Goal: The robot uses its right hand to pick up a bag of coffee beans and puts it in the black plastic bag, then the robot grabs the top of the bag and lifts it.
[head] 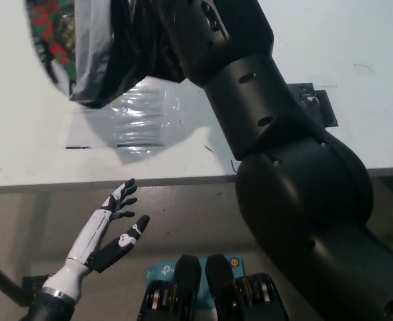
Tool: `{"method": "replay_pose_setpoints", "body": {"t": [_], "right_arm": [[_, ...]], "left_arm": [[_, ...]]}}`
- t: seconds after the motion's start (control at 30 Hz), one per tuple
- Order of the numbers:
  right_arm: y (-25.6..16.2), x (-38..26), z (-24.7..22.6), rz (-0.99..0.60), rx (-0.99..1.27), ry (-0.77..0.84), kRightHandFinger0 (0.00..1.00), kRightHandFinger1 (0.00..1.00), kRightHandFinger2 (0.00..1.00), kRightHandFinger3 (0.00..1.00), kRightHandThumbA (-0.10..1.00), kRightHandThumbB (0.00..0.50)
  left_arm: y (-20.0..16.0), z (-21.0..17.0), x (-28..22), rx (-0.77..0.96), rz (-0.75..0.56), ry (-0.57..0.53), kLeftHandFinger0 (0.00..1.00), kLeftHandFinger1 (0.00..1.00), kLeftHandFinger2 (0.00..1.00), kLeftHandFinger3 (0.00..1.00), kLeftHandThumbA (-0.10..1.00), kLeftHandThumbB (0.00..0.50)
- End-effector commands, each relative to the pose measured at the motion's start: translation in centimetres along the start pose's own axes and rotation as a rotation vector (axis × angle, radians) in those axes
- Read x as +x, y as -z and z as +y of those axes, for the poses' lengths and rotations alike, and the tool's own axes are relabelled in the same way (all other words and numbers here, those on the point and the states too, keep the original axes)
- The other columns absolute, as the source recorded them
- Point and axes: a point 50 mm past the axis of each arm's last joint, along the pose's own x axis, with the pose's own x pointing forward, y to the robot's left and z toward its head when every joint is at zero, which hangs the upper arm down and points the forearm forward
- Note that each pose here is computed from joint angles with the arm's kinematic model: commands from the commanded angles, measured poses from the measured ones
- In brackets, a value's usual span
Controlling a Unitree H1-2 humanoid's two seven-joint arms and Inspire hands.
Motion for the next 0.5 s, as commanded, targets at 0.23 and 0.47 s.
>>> {"method": "replay_pose_setpoints", "body": {"t": [0.23, 0.47], "right_arm": [[-0.8, 0.3, -1.4, -0.04, 0.03, -0.016, 0.0, 0.22, 0.78, 1.0, -0.1, 0.137], [5.8, 0.7, -6.2, 0.099, 0.038, 0.089, 0.0, 0.25, 0.81, 0.82, -0.1, 0.125]], "left_arm": [[-1.3, 0.7, 1.2, 0.03, -0.068, 0.012, 0.8, 0.88, 1.0, 1.0, 0.71, 0.082], [-1.8, 0.6, 1.3, 0.033, -0.057, 0.022, 0.81, 0.89, 1.0, 1.0, 0.73, 0.102]]}}
